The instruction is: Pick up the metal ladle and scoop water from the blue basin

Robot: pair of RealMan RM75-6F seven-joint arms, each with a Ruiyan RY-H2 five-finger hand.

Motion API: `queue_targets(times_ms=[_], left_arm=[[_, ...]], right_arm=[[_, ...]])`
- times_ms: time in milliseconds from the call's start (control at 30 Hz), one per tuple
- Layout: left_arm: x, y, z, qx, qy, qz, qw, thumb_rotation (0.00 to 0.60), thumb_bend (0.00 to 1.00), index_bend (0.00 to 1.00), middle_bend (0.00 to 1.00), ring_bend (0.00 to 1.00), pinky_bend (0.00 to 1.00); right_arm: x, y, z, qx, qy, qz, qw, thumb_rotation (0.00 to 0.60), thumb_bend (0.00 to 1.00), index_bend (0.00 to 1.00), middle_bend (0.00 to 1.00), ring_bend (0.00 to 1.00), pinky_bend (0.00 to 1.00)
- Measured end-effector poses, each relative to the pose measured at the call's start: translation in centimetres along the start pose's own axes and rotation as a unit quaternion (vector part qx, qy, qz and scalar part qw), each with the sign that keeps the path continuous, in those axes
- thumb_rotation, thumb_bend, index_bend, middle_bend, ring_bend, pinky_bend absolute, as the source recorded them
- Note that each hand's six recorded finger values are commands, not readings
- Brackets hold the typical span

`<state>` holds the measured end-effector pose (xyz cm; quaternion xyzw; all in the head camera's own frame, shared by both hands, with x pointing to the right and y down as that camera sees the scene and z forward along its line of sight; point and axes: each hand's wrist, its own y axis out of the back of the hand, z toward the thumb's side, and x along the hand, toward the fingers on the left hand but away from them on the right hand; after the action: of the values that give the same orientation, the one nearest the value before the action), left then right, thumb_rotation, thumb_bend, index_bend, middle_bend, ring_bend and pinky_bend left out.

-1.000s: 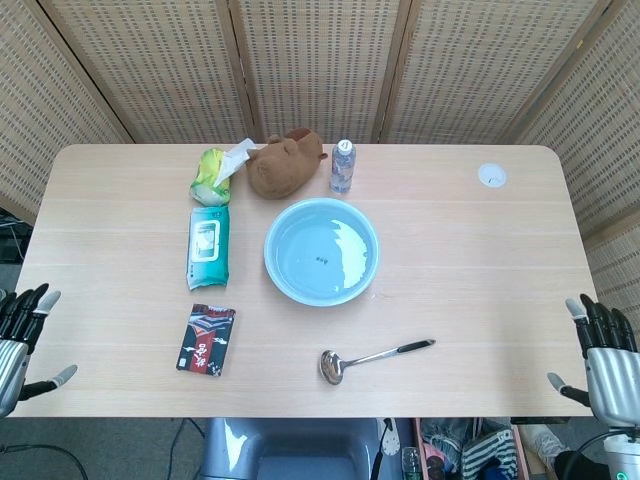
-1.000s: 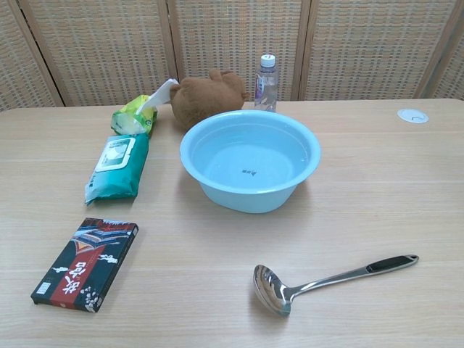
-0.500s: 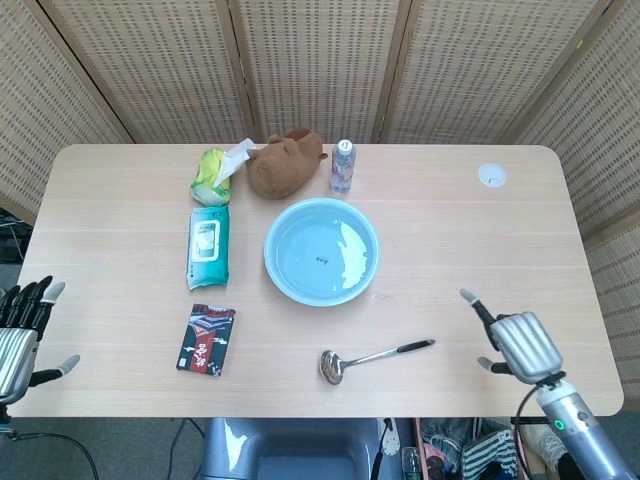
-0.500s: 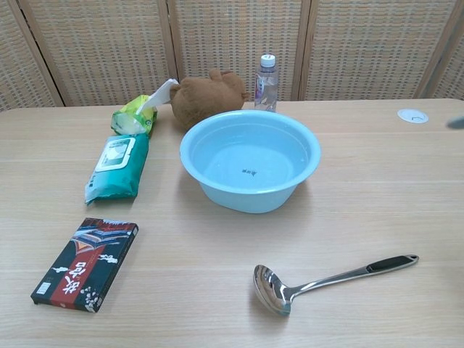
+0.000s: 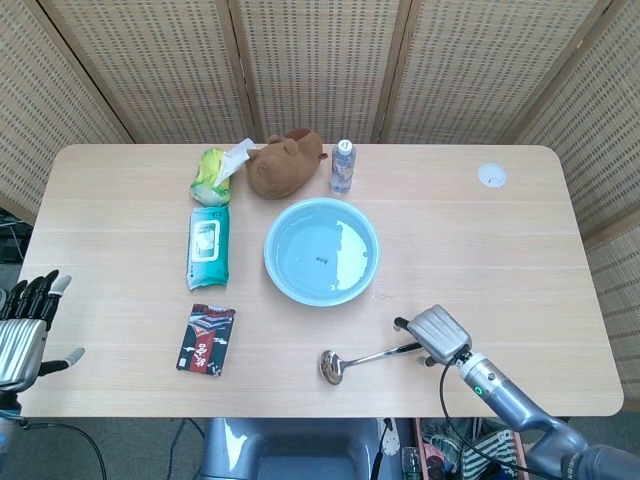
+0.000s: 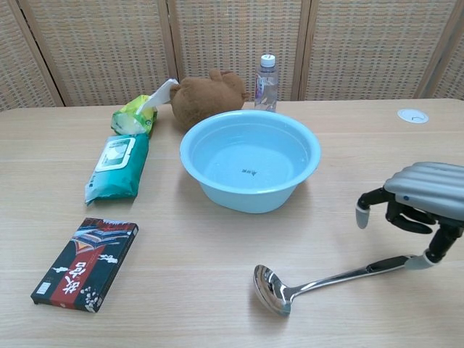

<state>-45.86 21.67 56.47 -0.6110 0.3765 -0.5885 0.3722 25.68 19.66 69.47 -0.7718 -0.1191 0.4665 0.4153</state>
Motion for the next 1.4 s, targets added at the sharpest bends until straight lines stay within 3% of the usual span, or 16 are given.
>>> queue_targets(times_ms=[167, 367, 767, 900, 1400], left_arm=[[0.5, -0.3, -0.2, 0.002, 0.007, -0.007, 1.0000, 0.600, 0.00, 0.00, 0.00, 0.00, 0.00], [0.9, -0.5, -0.2, 0.005, 0.010, -0.009, 0.9999, 0.600, 0.00, 0.00, 0.00, 0.00, 0.00], [0.9, -0.6, -0.2, 0.005, 0.011, -0.011, 0.9999, 0.600, 0.00, 0.00, 0.00, 0.00, 0.00], [0.9, -0.7, -0.1, 0.005, 0.010, -0.012, 0.9999, 0.600, 0.00, 0.00, 0.00, 0.00, 0.00], [1.0, -0.9, -0.1, 0.007, 0.010, -0.016, 0.9998, 0.600, 0.00, 0.00, 0.00, 0.00, 0.00]], right_arm=[[-1.1, -0.7, 0.2, -0.001, -0.002, 0.014, 0.9999, 0.600, 0.15, 0.43, 0.86, 0.79, 1.00], [-1.6, -1.7, 0.5, -0.007, -0.001, 0.024, 0.9997, 0.600, 0.20, 0.43, 0.86, 0.79, 1.00], [-2.3, -3.3, 0.6, -0.001, -0.007, 0.036, 0.9993, 0.600, 0.23, 0.43, 0.86, 0.79, 1.00], [-2.3, -3.5, 0.6, -0.003, -0.007, 0.039, 0.9992, 0.600, 0.29, 0.44, 0.86, 0.79, 1.00], [-2.8, -4.5, 1.2, -0.004, -0.005, 0.049, 0.9988, 0.600, 0.30, 0.46, 0.86, 0.79, 1.00]])
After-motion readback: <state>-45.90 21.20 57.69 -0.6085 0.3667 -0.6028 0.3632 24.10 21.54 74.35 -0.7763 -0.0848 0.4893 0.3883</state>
